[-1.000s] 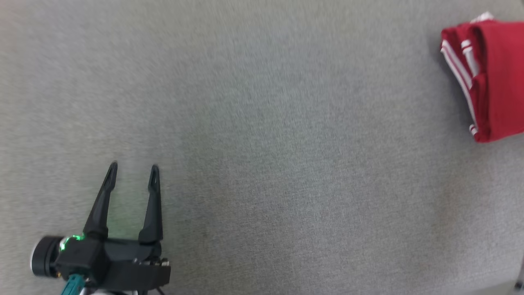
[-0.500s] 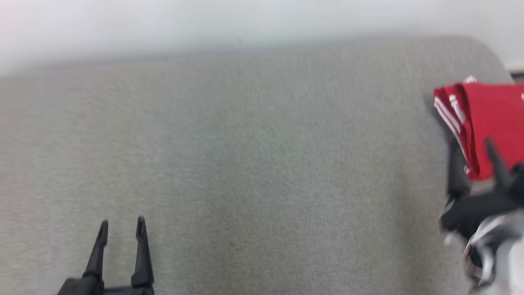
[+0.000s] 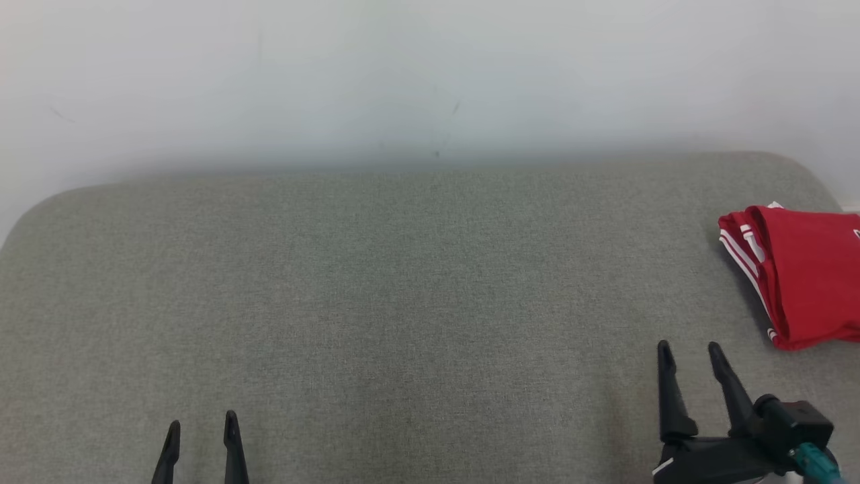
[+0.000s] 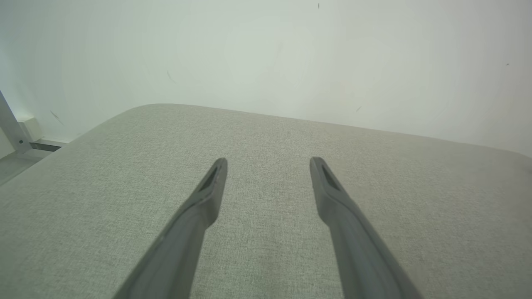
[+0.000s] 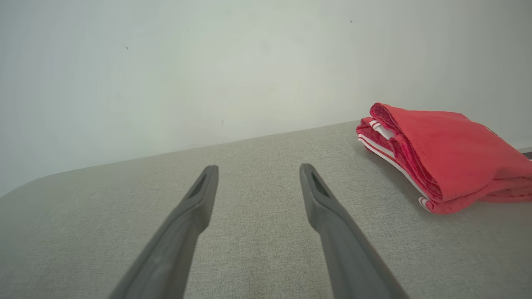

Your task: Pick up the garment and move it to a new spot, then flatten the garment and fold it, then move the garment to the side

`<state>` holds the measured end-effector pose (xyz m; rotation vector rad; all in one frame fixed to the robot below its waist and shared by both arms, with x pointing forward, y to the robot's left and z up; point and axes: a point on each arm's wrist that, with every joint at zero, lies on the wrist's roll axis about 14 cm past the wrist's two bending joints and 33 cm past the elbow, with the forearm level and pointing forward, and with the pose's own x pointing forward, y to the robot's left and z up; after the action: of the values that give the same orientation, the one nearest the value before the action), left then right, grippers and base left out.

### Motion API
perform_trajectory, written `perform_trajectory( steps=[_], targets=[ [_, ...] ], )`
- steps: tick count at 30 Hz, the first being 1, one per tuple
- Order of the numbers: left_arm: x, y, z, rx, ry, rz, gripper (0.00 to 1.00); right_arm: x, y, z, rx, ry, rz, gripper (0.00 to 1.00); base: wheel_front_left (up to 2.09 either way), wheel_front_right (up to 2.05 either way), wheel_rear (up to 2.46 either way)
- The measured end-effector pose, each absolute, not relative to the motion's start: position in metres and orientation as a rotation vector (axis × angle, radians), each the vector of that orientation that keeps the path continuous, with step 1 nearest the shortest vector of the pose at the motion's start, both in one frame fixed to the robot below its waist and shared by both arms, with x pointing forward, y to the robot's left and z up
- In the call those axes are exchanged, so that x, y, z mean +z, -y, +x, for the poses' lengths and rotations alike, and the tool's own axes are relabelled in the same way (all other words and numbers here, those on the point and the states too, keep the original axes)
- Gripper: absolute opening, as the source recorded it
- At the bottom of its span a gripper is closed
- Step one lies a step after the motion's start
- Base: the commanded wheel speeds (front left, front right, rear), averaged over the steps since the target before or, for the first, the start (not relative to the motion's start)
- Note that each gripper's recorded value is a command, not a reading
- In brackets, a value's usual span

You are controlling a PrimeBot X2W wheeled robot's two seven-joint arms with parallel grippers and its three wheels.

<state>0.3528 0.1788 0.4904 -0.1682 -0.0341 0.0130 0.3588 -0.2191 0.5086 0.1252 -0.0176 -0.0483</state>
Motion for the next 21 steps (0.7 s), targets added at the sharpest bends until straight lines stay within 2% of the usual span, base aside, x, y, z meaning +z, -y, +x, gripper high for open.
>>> perform_trajectory(
  steps=[21],
  targets=[
    [0.488,-0.183,0.331,0.024,0.029,-0.151,1.0,0.489,0.19,0.346,0.022,0.019,0.138,1.0,0.0,0.0,0.0]
  ],
)
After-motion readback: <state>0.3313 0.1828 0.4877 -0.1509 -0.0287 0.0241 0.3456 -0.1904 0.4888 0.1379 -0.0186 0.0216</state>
